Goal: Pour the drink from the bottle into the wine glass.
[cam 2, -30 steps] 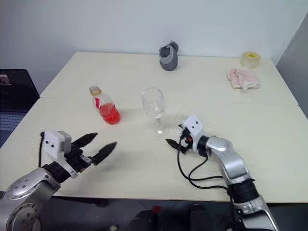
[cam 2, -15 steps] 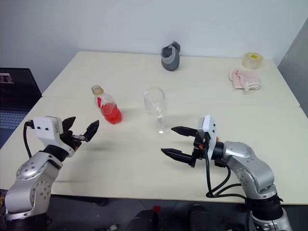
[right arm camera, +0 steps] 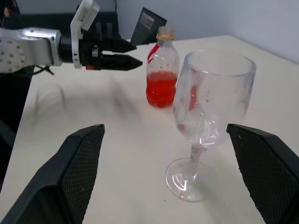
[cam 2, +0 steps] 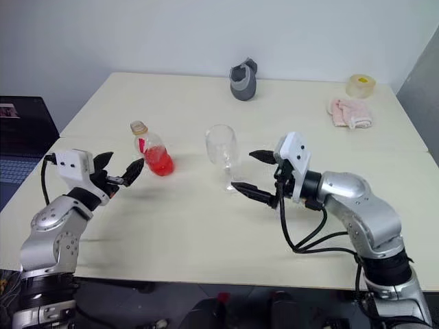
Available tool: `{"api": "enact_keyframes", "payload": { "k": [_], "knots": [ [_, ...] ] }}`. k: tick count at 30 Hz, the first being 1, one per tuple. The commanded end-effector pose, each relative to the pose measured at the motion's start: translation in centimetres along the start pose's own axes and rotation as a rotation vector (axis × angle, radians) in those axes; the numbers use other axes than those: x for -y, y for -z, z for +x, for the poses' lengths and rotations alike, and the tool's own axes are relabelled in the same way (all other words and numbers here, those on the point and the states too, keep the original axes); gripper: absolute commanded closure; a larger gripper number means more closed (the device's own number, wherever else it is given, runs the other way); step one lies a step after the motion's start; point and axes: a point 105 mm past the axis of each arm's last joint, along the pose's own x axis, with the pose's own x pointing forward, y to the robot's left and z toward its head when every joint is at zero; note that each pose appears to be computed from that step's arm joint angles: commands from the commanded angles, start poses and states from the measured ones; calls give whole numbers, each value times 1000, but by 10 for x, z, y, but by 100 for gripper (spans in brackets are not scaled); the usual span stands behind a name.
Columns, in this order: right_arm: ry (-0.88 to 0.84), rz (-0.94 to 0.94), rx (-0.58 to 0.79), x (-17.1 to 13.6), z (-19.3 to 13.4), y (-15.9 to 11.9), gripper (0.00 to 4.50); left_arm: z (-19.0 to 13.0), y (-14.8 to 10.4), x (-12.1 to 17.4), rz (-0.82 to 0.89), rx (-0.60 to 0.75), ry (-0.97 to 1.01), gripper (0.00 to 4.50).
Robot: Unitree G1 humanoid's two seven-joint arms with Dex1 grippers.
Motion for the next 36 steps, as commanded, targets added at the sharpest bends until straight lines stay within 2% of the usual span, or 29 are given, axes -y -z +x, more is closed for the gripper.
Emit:
{"api": "enact_keyframes", "payload": {
  "k": [1,17,36],
  "knots": [
    [-5,-18,3,-3,-1,-17,3,3,-9,4,34,22,51,0],
    [-16,-44,30,9,6,-61,3,20,-17,8,47,48,89,0],
    [-20,-46,55,9,10,-74,3,43,-12,3,39,61,102,0]
  ]
}}
